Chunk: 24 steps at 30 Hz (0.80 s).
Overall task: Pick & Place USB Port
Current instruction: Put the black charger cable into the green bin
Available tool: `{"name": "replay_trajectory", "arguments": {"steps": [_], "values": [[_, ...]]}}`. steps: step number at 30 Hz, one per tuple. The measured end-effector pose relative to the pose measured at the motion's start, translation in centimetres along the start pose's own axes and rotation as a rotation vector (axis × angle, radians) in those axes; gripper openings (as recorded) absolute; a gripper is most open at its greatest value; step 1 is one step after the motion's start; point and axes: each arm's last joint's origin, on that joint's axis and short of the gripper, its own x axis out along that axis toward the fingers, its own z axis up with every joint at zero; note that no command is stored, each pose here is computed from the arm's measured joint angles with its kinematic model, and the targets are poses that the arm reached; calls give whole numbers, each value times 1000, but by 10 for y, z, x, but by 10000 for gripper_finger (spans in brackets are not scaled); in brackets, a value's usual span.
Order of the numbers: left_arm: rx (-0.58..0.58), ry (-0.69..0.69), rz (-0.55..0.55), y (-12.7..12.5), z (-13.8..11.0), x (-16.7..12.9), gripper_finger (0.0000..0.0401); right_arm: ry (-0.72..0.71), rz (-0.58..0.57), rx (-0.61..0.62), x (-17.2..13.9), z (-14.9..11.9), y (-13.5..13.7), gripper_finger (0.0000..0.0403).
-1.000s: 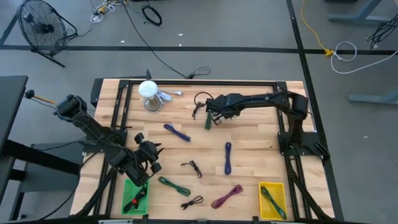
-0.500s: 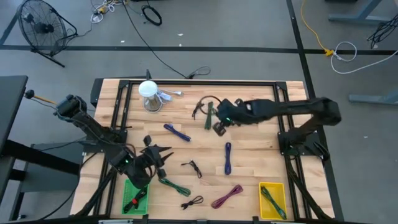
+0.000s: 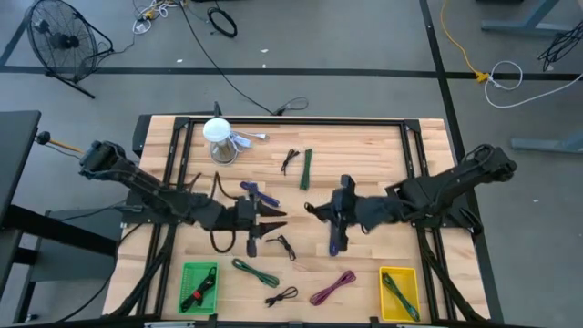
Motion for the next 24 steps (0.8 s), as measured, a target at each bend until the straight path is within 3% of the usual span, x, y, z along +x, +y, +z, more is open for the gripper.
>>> {"name": "replay_trajectory", "arguments": {"steps": [6, 13, 24], "values": [[-49, -61, -86, 15, 7, 8, 108, -82, 5, -49, -14, -4, 25, 0], [-88, -140, -182, 23, 13, 14, 108, -156, 23, -88, -7, -2, 39, 0], [-74, -146, -193, 22, 13, 14, 108, -225, 16, -87, 5, 2, 44, 0]]}}
